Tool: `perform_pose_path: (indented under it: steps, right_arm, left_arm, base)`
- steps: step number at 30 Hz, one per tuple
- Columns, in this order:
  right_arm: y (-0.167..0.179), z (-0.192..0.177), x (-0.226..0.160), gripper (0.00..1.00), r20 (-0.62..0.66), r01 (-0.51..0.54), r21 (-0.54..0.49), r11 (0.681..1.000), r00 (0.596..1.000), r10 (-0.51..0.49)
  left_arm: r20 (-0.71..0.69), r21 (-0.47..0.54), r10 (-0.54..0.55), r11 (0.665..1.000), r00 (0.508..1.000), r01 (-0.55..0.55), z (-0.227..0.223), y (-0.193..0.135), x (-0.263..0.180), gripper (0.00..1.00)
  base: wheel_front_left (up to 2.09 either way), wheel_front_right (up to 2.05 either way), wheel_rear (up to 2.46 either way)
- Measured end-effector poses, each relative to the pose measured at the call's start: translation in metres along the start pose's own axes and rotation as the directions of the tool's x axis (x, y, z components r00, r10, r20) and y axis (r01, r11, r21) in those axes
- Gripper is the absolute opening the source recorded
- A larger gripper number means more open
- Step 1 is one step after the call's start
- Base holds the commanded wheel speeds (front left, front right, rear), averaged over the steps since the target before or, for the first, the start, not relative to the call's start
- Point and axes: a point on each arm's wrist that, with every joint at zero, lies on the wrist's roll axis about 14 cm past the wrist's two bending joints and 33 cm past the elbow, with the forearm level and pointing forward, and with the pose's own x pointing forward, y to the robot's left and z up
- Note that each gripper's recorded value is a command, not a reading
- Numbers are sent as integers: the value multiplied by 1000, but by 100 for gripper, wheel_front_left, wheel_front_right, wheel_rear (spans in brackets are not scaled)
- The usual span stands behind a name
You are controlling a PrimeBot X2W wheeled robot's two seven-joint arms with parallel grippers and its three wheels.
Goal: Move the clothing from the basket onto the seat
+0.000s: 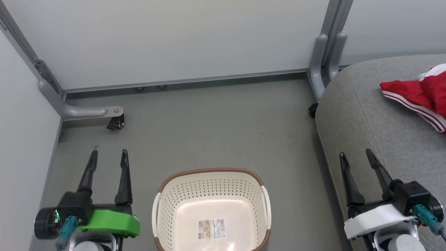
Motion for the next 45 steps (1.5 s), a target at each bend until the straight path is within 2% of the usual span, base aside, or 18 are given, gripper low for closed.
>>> perform_pose_path:
  steps: [5,12,18,29,45]
  right_arm:
    - [0,-22,-9,0,-69,17,31,999,997,-15]
    - [-8,-27,-12,0,-95,67,156,985,994,-52]
    - [-14,-29,-12,0,-112,106,258,960,991,-80]
    - [-23,-32,-12,0,-135,163,421,892,984,-116]
    - [-33,-33,-12,0,-156,214,608,765,976,-149]
  left_arm:
    - [-84,-18,10,1000,996,-11,-25,1,-9,0]
    - [-117,-144,49,987,992,-66,-30,8,-10,0]
    - [-132,-248,70,963,989,-101,-32,12,-10,0]
    - [-156,-420,95,895,983,-153,-34,15,-8,0]
    - [-184,-615,107,763,977,-199,-35,18,-5,0]
  base:
    - [0,0,0]
    - [0,0,0]
    - [0,0,0]
    - [0,0,0]
    - [0,0,0]
